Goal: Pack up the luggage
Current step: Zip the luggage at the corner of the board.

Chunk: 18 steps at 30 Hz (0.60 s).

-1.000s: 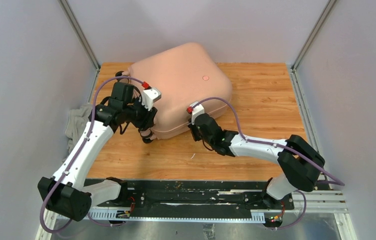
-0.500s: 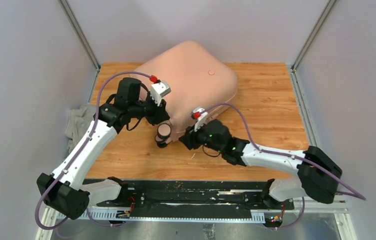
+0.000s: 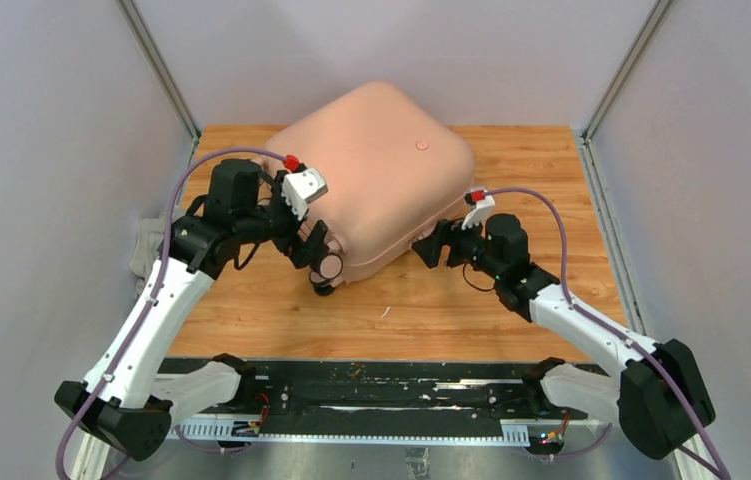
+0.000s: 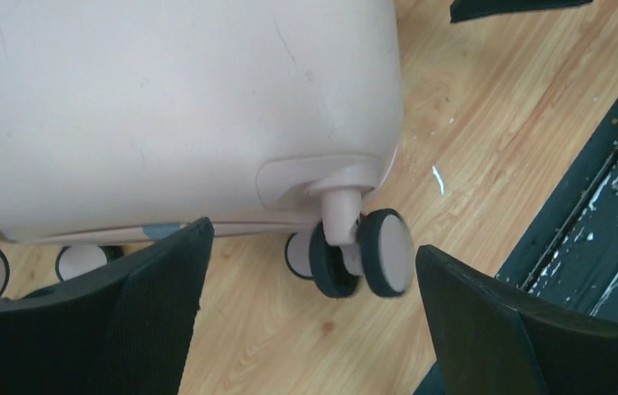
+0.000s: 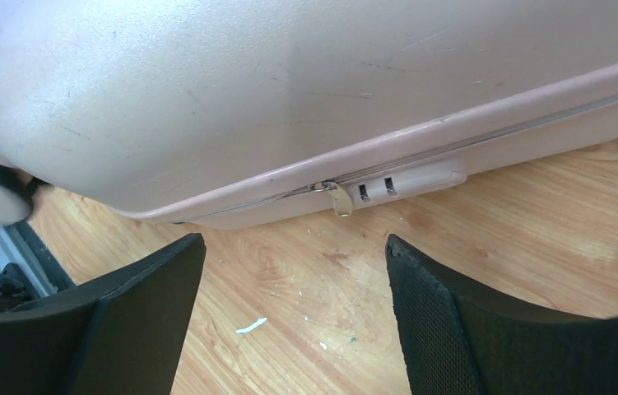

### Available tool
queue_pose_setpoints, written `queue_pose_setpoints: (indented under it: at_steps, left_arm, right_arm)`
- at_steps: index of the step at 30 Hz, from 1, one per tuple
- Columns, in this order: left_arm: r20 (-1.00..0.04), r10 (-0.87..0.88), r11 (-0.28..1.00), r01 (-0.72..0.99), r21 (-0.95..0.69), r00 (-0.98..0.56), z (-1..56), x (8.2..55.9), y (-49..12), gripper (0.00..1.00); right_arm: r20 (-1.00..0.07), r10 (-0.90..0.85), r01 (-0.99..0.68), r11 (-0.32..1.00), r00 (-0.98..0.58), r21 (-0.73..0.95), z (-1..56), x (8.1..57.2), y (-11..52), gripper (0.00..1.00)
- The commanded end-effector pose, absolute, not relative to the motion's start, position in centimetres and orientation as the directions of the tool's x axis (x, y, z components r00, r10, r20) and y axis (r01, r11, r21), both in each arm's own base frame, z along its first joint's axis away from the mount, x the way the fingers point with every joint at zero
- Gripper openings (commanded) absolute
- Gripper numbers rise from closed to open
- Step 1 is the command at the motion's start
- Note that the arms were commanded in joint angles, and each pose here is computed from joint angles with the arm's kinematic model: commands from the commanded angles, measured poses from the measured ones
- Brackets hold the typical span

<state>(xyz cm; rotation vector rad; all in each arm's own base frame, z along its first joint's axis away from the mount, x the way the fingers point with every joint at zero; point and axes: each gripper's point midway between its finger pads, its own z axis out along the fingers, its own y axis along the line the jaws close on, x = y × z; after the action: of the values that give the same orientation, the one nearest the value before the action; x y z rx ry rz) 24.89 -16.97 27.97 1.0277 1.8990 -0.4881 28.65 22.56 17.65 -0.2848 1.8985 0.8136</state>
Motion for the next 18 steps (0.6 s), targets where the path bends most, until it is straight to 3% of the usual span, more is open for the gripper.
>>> queue_pose_setpoints:
  at_steps: [1,9,18]
  left_arm:
    - [-0.798,0.542,0.54,0.837,0.089,-0.264,25.6,23.0,-15.5,1.0]
    - [-0.731,0.57,0.471,0.878,-0.084,-0.375,19.8,21.6,-16.8,1.0]
    - [-0.751,0.518,0.481,0.865,-0.141,-0.41,19.4,23.2,-18.4,1.0]
  right_arm:
    - [-0.853,0.09,-0.588,0.687,-0.514,0.427,17.6,28.3,23.6,0.84]
    - [-0.845,0.046,-0.629,0.646,-0.533,0.432,17.2,29.3,25.3,0.78]
    - [-0.833,0.038,-0.623,0.646,-0.551,0.441,15.9,29.1,25.3,0.74]
